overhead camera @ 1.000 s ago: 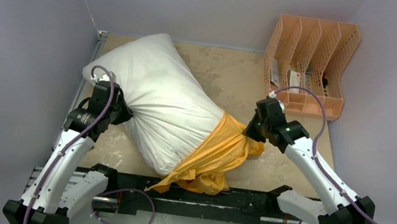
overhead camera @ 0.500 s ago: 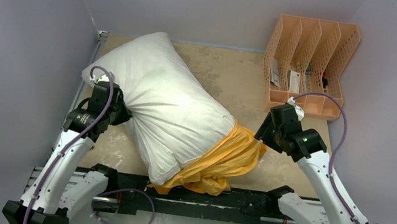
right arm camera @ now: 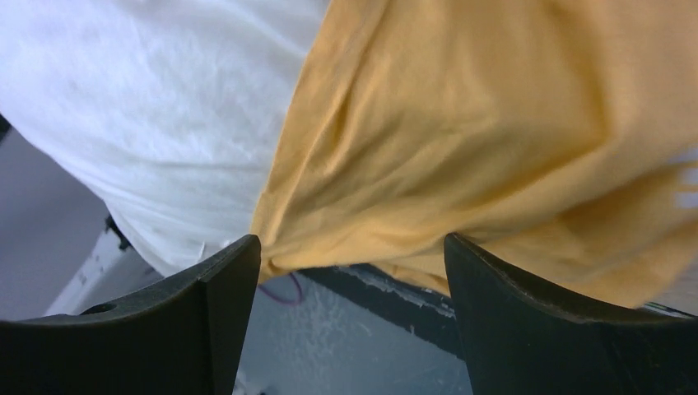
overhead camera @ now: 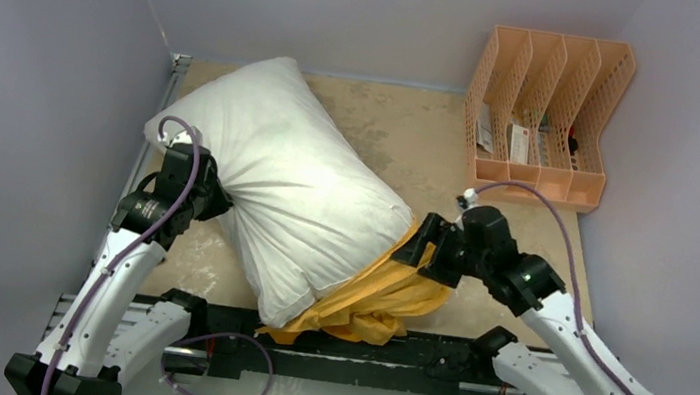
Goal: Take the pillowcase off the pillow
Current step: Remove the pillow from the pillowcase.
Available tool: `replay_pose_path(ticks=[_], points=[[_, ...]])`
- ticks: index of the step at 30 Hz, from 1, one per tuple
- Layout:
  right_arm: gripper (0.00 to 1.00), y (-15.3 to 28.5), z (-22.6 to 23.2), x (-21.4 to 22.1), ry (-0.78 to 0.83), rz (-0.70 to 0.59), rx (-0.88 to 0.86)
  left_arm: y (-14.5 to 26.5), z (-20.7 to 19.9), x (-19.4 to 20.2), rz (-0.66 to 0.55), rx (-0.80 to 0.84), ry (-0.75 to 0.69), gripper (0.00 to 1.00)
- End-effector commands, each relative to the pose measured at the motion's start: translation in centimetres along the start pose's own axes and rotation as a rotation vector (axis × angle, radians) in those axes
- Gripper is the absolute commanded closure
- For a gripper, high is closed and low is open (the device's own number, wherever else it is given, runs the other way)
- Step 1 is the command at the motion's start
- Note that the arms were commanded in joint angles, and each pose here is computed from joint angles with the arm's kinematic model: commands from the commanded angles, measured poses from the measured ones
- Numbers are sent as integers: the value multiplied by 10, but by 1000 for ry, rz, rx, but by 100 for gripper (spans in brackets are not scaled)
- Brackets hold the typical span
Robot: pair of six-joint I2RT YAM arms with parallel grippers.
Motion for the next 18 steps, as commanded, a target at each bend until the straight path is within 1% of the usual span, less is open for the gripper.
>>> replay_pose_path(ticks=[1, 2, 3, 4, 5, 6, 9, 10, 11, 12, 14, 15, 16, 17, 18], points=[[16, -25, 58, 22, 59, 101, -200, 9, -20, -32, -112, 65, 65, 100], [16, -38, 57, 28, 84, 132, -145, 9, -20, -32, -111, 67, 67, 100], [16, -48, 54, 27, 98, 122, -70, 9, -21, -32, -110, 67, 67, 100], [19, -55, 52, 24, 107, 104, -11, 10, -21, -32, -113, 69, 69, 100], [26, -62, 47, 19, 105, 79, 35, 11, -20, -33, -114, 67, 70, 100], [36, -66, 39, 16, 90, 59, 85, 13, -21, -34, -117, 69, 71, 100], [61, -63, 12, 16, 40, 20, 210, 17, -21, -35, -117, 67, 61, 100], [64, -58, 2, 13, 37, -12, 249, 18, -21, -36, -120, 64, 58, 100], [70, -50, -11, 9, 30, -49, 300, 18, -20, -36, -120, 59, 53, 100], [79, -40, -21, 6, 27, -85, 340, 18, -19, -36, -122, 56, 51, 100], [84, -17, -43, -6, 37, -176, 424, 16, -19, -37, -122, 52, 48, 100], [89, -5, -50, -10, 47, -201, 449, 15, -19, -36, -120, 51, 48, 100], [90, 9, -60, -11, 64, -212, 489, 15, -20, -37, -123, 55, 48, 100], [90, 21, -62, -19, 63, -249, 504, 14, -20, -37, -124, 55, 48, 100], [91, 37, -74, -20, 69, -254, 572, 14, -20, -38, -125, 52, 47, 100]])
Point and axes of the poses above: each gripper's point midway between its finger pads, its own y axis back along the fingers, its own z axis along the line the jaws close on, x = y × z, the point moved 1 cm from there along y, back along the fingers, and after that the axes turned 7 degrees about y, right-handed, at the moved point
